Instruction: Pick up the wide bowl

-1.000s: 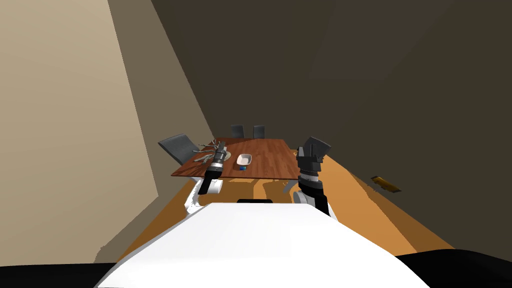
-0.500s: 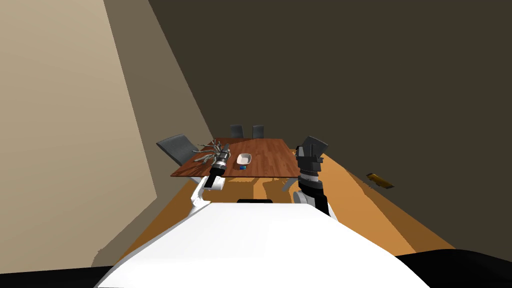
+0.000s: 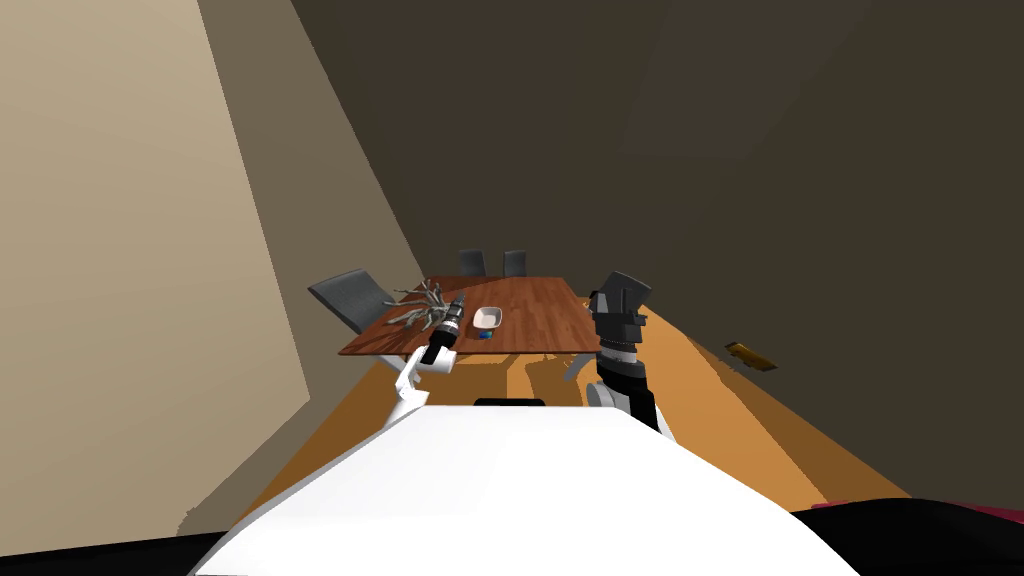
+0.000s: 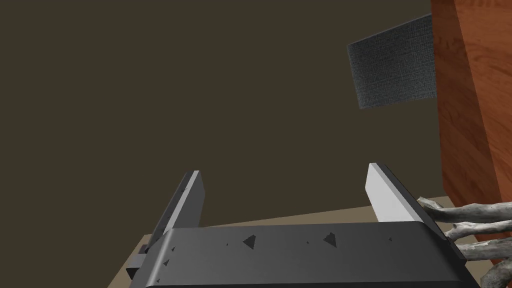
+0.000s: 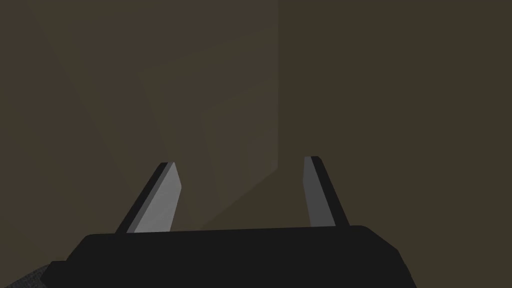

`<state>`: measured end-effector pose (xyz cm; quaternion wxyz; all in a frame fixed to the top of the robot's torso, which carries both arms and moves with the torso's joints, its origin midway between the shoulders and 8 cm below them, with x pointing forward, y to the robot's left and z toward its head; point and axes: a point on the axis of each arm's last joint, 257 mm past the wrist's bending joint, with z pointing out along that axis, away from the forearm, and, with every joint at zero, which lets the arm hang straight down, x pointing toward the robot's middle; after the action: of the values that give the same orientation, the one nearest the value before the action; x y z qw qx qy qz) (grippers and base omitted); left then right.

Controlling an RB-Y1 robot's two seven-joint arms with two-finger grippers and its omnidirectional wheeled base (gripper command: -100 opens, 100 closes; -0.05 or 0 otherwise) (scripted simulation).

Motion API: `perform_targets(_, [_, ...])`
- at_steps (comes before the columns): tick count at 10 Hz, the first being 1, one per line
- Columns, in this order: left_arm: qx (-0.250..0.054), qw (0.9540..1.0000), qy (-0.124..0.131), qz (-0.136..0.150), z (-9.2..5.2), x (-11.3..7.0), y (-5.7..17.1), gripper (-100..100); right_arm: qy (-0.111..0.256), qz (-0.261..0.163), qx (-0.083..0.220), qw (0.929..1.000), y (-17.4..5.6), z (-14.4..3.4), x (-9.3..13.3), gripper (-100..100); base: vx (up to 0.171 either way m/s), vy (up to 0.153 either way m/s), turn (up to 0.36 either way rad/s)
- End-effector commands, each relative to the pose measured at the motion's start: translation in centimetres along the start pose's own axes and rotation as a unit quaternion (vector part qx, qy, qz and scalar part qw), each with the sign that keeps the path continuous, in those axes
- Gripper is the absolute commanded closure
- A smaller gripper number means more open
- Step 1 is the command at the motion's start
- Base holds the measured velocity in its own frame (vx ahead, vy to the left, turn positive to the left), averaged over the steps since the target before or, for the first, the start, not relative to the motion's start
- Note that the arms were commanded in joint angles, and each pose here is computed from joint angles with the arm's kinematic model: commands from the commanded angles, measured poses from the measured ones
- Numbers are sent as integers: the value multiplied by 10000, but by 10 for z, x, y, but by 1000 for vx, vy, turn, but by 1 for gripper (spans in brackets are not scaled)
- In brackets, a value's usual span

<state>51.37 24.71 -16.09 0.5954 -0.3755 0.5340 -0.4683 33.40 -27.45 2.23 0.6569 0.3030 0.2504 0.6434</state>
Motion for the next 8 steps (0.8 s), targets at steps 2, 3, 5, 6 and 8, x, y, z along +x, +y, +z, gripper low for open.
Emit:
perform_targets(2, [-483, 9988, 64, -74, 6, 7, 33, -100, 0, 0, 0, 10000, 0, 0, 0, 0, 0, 7, -19])
perform_targets(3, [-675, 9976, 93, -120, 10, 11, 46, -100, 0, 0, 0, 10000, 0, 0, 0, 0, 2, 8, -33])
perform_targets(5, [-995, 9948, 123, -166, 11, 15, 67, -100, 0, 0, 0, 10000, 0, 0, 0, 0, 4, 4, -17])
perform_targets(6, [-1194, 9925, 146, -217, 12, 19, 82, -100, 0, 0, 0, 10000, 0, 0, 0, 0, 10, 1, -26])
perform_targets(8, [-1498, 9882, 162, -268, 11, 23, 101, -100, 0, 0, 0, 10000, 0, 0, 0, 0, 11, 2, -7])
